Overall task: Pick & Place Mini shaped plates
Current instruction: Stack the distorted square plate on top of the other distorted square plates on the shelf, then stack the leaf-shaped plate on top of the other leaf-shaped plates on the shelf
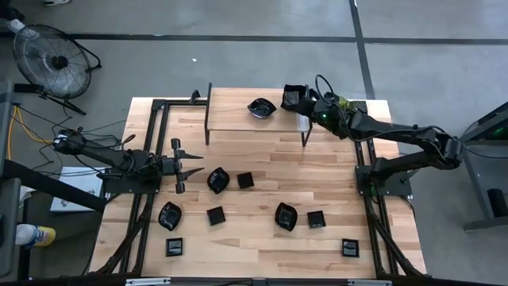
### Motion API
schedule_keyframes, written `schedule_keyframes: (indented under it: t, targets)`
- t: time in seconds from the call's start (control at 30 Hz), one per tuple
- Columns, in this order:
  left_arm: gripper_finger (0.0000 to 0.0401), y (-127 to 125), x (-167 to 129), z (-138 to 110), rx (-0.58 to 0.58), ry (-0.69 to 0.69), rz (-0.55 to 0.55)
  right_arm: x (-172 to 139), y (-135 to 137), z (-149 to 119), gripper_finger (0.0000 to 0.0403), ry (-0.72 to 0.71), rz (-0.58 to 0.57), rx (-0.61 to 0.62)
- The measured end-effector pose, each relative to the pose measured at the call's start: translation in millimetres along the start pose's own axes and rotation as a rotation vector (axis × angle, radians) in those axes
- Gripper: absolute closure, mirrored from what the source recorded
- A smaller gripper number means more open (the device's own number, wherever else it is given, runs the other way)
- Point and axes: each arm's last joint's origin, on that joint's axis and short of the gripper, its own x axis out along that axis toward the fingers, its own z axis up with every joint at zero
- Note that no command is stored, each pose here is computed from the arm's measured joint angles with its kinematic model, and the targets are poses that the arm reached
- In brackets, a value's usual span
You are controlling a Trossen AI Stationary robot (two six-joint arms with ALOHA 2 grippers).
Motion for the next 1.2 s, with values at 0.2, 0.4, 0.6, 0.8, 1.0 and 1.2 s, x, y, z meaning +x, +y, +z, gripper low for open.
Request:
schedule_keyframes:
  t: [0.2, 0.4, 0.6, 0.8, 1.0, 1.2]
  targets:
    - [0.0245, 0.0, 0.0, -0.1, 0.0, 0.0, 0.0, -0.1, 0.1, 0.0, 0.04, -0.001, 0.0, -0.005]
    - [0.0245, 0.0, 0.0, -0.1, 0.0, 0.001, 0.0, -0.7, 0.5, -0.9, 0.04, -0.004, 0.001, -0.015]
    - [0.0245, 0.0, 0.0, -0.1, 0.0, 0.001, 0.0, -0.7, 0.5, -0.9, 0.04, -0.004, 0.001, -0.041]
    - [0.0245, 0.0, 0.0, -0.1, 0.0, 0.001, 0.0, -0.7, 0.8, -0.8, 0.0399, -0.005, 0.004, -0.055]
    - [0.0245, -0.1, 0.0, -0.1, -0.001, 0.001, -0.001, -0.8, 2.3, -0.3, 0.036, -0.009, 0.017, -0.072]
    - [0.0245, -0.2, 0.0, -0.3, 0.001, 0.003, -0.003, -0.9, 4.4, 0.4, 0.0305, -0.012, 0.039, -0.085]
